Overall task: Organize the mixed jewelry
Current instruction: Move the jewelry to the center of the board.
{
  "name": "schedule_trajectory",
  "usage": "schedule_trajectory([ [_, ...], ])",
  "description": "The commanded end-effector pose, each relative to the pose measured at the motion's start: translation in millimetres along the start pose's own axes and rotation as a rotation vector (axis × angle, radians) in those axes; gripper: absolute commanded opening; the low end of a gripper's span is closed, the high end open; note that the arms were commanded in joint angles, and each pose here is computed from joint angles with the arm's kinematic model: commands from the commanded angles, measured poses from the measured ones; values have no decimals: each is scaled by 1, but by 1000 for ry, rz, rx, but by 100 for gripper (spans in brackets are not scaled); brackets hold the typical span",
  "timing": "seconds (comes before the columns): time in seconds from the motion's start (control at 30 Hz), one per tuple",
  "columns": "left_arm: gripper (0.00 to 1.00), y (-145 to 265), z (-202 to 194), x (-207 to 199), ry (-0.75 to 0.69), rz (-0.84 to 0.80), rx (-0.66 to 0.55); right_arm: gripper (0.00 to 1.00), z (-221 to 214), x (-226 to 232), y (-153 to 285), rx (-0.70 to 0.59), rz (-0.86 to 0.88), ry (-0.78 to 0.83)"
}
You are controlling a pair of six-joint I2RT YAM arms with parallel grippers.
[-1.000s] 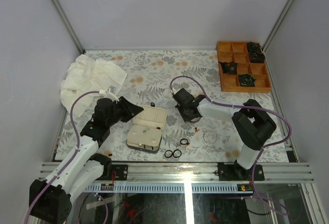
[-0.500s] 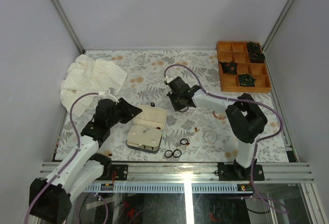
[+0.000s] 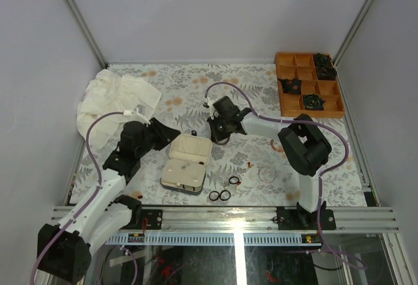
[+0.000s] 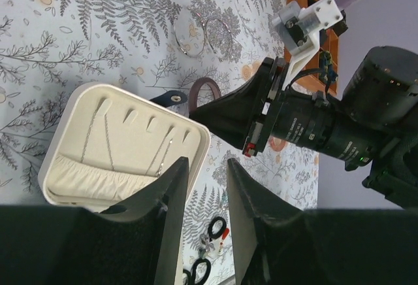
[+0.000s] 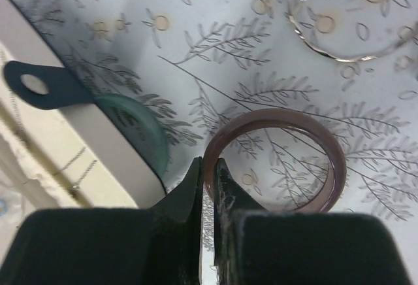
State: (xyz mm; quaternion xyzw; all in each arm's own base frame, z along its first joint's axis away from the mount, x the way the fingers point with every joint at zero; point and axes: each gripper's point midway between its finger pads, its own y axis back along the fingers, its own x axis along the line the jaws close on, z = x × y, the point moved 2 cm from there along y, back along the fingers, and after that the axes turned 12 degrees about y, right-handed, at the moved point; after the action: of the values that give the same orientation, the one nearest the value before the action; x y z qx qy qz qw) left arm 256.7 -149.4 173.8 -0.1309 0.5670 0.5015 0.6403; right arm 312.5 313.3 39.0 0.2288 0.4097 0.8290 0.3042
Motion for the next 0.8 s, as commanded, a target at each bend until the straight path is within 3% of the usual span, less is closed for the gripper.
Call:
schedule_trajectory([
  [0.0,29,11,-5,7,1,-6,-14,0,32,23,13,-113,146,24],
  [0.47,21,50,-51,53,95,63,78,0,34,44,38,-173,258,20],
  [0.77,13,59,-71,61,150,71,136,0,37,53,48,-194,309,29],
])
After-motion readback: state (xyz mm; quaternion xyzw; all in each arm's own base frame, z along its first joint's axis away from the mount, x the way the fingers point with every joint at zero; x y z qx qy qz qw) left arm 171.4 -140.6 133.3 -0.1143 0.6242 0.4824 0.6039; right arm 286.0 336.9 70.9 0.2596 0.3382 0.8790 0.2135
